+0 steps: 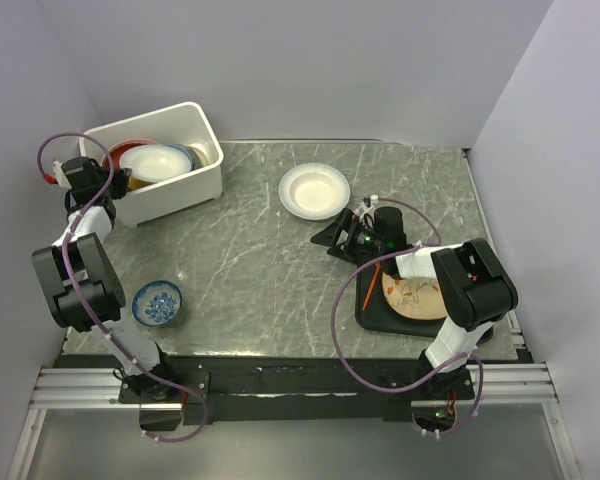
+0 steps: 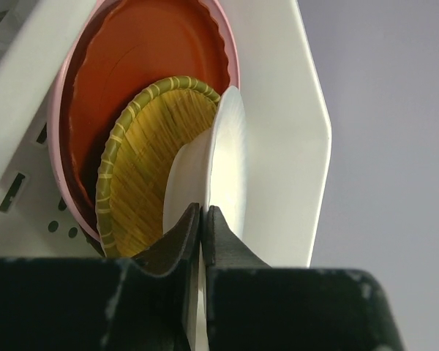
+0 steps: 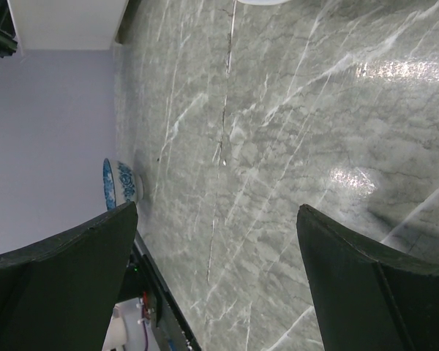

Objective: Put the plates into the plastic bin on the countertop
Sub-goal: Place the plate in the plastic bin.

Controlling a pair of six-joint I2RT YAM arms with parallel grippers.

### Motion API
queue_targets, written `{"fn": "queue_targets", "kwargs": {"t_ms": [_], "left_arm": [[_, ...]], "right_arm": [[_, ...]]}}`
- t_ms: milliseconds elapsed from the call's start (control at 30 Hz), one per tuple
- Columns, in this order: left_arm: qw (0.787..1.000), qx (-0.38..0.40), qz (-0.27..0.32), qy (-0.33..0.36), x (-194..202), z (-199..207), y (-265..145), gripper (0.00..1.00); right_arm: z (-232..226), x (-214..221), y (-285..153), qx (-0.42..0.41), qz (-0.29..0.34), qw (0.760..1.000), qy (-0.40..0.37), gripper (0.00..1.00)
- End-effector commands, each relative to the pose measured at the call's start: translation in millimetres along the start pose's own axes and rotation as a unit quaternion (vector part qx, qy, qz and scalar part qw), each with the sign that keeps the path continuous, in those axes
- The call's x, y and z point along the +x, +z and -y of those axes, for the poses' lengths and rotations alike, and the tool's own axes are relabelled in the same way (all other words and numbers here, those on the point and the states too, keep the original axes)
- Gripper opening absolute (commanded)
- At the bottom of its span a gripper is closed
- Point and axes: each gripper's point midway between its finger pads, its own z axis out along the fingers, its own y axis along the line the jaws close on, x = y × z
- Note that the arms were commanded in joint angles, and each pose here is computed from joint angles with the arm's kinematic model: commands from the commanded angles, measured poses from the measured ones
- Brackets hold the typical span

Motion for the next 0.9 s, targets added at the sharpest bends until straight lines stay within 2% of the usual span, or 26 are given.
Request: {"fn": "queue_targets", "kwargs": {"t_ms": [0, 100, 133, 200, 233, 333, 633, 867], "left_arm": [[0.999, 0.045, 0.021, -0.001, -14.0, 27.5, -3.7, 0.1], [0.999, 0.04, 0.022, 0.0, -14.6, 25.7, -4.2, 0.19], [0.999, 0.039, 0.025, 0.0, -15.8, 25.4, -5.0, 0.27], [0.999, 0.037, 0.033, 0.0, -19.1, 26.8, -8.1, 0.35], [0.999, 0.038, 0.036, 0.001, -19.8, 27.1, -9.9, 0.47], [0.998, 0.042, 0.046, 0.004, -24.6, 33.9, -16.4, 0.66], [0.994, 0.076, 0.075, 0.024, -39.2, 66.9, -46.1, 0.88], [0.985, 0.139, 0.089, 0.045, -49.4, 114.8, -83.6, 0.94]], "right_arm": [[-12.8, -7.5, 5.6, -0.02, 0.004, 1.0, -0.017, 0.96], [-12.5, -6.8, 5.4, -0.02, 0.003, 1.0, -0.017, 0.96], [-12.6, -7.0, 5.5, -0.021, 0.004, 1.0, -0.018, 0.96], [-13.2, -6.4, 5.4, -0.022, 0.003, 1.0, -0.018, 0.96], [-13.2, -6.0, 5.3, -0.022, 0.002, 1.0, -0.017, 0.96], [-12.6, -5.5, 4.9, -0.021, 0.003, 1.0, -0.017, 0.96], [-13.8, -5.5, 4.0, -0.023, 0.004, 1.0, -0.016, 0.97], [-15.6, -5.1, 3.3, -0.024, 0.005, 1.0, -0.019, 0.97]]}}
